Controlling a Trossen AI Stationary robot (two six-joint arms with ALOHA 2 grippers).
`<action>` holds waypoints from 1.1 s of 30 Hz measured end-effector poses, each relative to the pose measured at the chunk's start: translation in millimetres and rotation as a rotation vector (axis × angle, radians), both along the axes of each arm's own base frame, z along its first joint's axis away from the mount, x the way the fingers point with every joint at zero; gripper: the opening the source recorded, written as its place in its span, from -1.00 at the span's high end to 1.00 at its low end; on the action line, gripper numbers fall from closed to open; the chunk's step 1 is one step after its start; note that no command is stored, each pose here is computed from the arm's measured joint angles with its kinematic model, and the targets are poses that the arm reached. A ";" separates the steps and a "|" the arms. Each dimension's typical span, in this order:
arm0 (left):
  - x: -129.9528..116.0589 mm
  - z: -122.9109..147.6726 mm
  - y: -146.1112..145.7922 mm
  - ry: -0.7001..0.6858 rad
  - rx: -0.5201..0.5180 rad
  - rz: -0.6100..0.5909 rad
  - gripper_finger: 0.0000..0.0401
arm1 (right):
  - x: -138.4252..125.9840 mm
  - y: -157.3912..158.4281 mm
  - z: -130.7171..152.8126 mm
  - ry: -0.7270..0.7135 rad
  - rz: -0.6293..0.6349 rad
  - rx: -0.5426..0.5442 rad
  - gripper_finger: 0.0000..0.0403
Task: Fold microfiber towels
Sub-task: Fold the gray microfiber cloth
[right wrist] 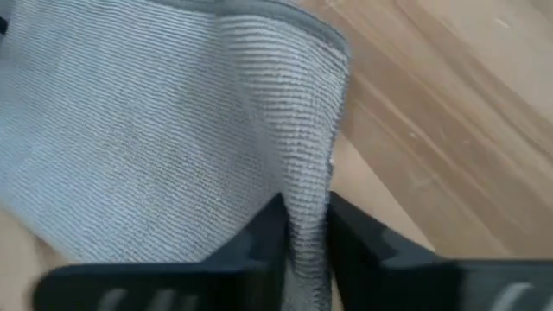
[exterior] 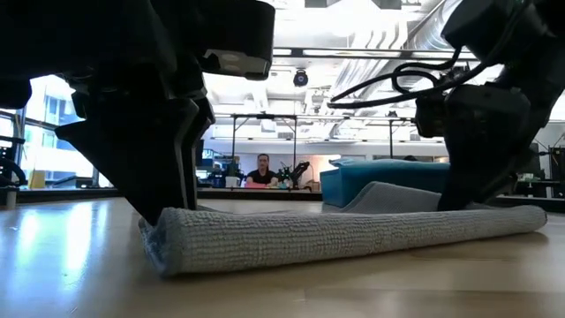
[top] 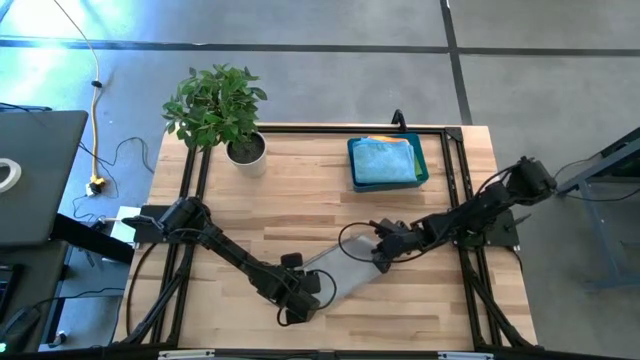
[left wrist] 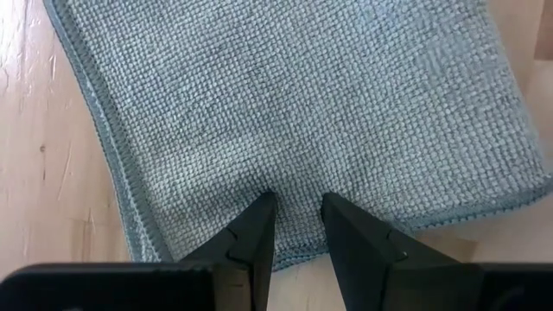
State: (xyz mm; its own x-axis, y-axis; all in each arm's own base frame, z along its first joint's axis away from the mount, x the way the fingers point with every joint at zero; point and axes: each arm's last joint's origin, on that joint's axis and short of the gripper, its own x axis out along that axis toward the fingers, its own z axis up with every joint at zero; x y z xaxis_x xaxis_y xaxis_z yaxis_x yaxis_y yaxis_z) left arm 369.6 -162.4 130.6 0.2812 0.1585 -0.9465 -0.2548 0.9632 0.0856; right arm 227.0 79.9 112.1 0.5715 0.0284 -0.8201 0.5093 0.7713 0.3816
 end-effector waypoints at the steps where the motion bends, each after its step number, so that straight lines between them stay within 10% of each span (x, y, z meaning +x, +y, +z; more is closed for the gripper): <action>1: 0.0 0.0 -0.2 -0.001 0.000 0.000 0.53 | -0.4 -0.2 -0.3 0.005 -0.001 -0.003 0.74; 19: 19.0 36.3 -6.7 -0.067 0.077 -0.088 0.53 | -28.7 -24.5 18.8 0.210 -0.022 -0.082 0.99; 33: 16.8 39.1 -12.5 -0.078 0.073 -0.079 0.53 | -24.4 -35.5 101.3 0.546 -0.191 -0.354 1.00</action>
